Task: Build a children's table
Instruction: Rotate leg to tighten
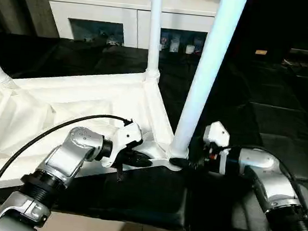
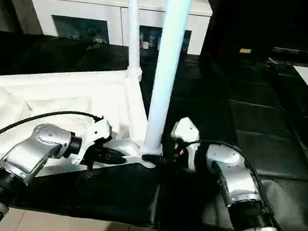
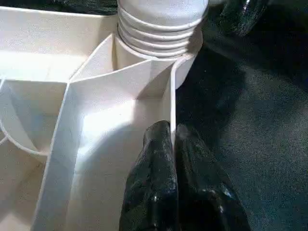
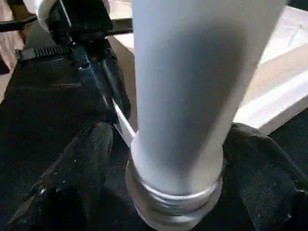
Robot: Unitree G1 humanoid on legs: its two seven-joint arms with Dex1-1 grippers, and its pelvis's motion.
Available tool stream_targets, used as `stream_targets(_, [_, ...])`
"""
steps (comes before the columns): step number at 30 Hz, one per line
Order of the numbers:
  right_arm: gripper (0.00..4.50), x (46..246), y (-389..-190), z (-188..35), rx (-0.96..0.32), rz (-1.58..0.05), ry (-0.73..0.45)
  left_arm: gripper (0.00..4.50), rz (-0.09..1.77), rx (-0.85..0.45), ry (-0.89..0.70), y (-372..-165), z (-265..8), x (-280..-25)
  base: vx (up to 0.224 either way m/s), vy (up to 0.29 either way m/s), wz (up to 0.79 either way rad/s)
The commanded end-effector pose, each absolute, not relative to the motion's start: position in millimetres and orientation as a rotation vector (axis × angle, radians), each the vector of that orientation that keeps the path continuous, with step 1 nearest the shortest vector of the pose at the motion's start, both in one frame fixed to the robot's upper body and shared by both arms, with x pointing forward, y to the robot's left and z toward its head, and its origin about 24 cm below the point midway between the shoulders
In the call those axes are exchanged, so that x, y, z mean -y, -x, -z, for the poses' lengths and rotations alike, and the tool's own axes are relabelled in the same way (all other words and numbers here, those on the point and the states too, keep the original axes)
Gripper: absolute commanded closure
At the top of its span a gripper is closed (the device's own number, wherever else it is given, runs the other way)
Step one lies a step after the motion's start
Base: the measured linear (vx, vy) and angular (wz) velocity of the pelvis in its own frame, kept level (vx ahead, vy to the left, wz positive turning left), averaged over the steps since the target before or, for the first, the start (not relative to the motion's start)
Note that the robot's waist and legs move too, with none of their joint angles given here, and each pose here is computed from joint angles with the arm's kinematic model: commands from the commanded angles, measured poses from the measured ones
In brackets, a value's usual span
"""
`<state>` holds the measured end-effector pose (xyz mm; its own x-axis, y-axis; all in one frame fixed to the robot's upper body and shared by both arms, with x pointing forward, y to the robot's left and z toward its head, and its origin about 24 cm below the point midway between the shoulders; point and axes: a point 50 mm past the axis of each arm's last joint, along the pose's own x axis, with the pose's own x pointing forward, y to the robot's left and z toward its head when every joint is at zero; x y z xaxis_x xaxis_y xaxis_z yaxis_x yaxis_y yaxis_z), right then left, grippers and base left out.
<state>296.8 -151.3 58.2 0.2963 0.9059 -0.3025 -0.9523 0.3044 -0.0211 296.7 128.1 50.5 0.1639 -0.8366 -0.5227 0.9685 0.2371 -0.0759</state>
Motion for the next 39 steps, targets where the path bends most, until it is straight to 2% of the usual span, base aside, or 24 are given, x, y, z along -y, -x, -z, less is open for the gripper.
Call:
stream_targets(1, [0.70, 150.4, -295.8, -58, -0.263, -1.272, 0.240, 4.50, 1.361, -0.530, -0.301, -295, -51, -124, 0.000, 0.000, 0.00])
stream_targets(4, [1.05, 150.0, -298.2, -59, -0.262, -1.270, 0.236, 4.50, 1.359, -0.532, -0.306, -295, -51, -125, 0.000, 0.000, 0.00])
stream_targets(6, [1.05, 150.0, -298.8, -59, -0.264, -1.271, 0.236, 4.50, 1.355, -0.535, -0.313, -295, -51, -126, 0.000, 0.000, 0.00])
stream_targets(9, [1.50, 150.5, -299.8, -58, -0.271, -1.270, 0.249, 4.50, 1.353, -0.535, -0.312, -296, -51, -127, 0.000, 0.000, 0.00])
stream_targets(17, [1.97, 150.2, -300.4, -54, -0.285, -1.277, 0.295, 4.50, 1.355, -0.547, -0.318, -295, -49, -127, 0.000, 0.000, 0.00])
stream_targets(20, [1.97, 150.6, -302.7, -53, -0.280, -1.248, 0.337, 4.50, 1.354, -0.547, -0.319, -295, -49, -127, 0.000, 0.000, 0.00])
stream_targets(21, [1.97, 151.0, -303.6, -52, -0.286, -1.243, 0.301, 4.50, 1.352, -0.546, -0.319, -296, -49, -127, 0.000, 0.000, 0.00])
stream_targets(22, [1.53, 151.3, -304.0, -52, -0.287, -1.239, 0.279, 4.50, 1.351, -0.546, -0.319, -296, -49, -127, 0.000, 0.000, 0.00])
stream_targets(26, [1.34, 150.7, -304.1, -51, -0.287, -1.233, 0.278, 4.50, 1.350, -0.544, -0.320, -297, -49, -126, 0.000, 0.000, 0.00])
stream_targets(27, [1.14, 150.5, -304.4, -50, -0.287, -1.224, 0.291, 4.50, 1.349, -0.544, -0.320, -297, -49, -126, 0.000, 0.000, 0.00])
stream_targets(39, [1.14, 150.6, -307.9, -49, -0.280, -1.204, 0.290, 4.50, 1.342, -0.545, -0.327, -298, -50, -129, 0.000, 0.000, 0.00])
